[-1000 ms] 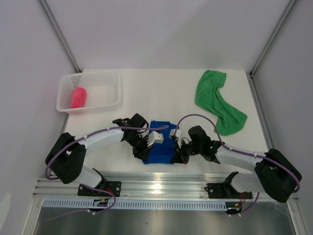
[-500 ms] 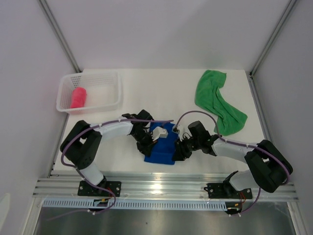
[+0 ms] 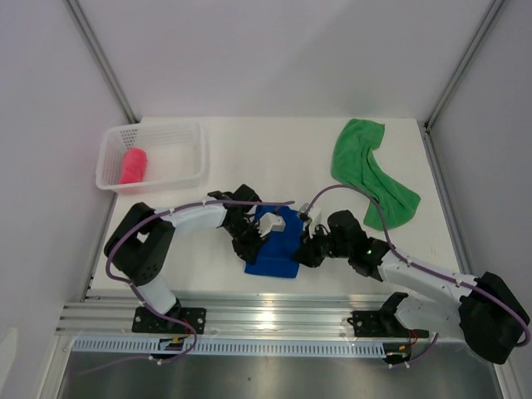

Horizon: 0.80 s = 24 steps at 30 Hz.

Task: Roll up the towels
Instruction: Roll the towel

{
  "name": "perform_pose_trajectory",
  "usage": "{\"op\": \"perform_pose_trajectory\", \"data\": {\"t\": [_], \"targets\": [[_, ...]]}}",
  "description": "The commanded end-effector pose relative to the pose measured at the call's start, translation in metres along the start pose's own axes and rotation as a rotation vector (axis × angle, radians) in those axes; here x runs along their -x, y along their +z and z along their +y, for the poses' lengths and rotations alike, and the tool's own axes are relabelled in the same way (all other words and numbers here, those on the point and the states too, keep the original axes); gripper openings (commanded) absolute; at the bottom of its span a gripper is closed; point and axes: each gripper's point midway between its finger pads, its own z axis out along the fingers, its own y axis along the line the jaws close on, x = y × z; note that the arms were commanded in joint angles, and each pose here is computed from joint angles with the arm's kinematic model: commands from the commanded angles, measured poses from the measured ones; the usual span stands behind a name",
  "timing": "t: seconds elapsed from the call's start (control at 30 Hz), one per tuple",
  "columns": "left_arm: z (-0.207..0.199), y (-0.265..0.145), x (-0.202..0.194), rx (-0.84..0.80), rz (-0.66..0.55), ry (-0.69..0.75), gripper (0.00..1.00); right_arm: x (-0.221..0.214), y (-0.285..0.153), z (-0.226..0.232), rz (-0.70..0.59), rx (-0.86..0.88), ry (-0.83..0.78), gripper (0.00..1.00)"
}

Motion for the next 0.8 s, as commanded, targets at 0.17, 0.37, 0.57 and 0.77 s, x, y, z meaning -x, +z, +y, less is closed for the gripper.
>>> {"op": "perform_pose_trajectory", "data": {"t": [0.17, 0.37, 0.57, 0.77], "targets": [[0.018, -0.004, 0.017, 0.061, -0.025, 0.002, 0.26, 0.019, 0.029, 0.038, -0.222, 0.104, -0.012, 0.07], [0.018, -0.004, 0.017, 0.060, -0.027, -0.005, 0.31, 0.012, 0.045, 0.024, -0.237, 0.054, 0.057, 0.04], [0.021, -0.006, 0.019, 0.075, -0.022, 0.001, 0.35, -0.009, 0.056, 0.005, -0.178, -0.022, 0.096, 0.01], [0.024, -0.016, 0.028, 0.108, -0.037, 0.017, 0.40, -0.030, 0.059, -0.013, -0.126, -0.110, 0.158, 0.00]]}}
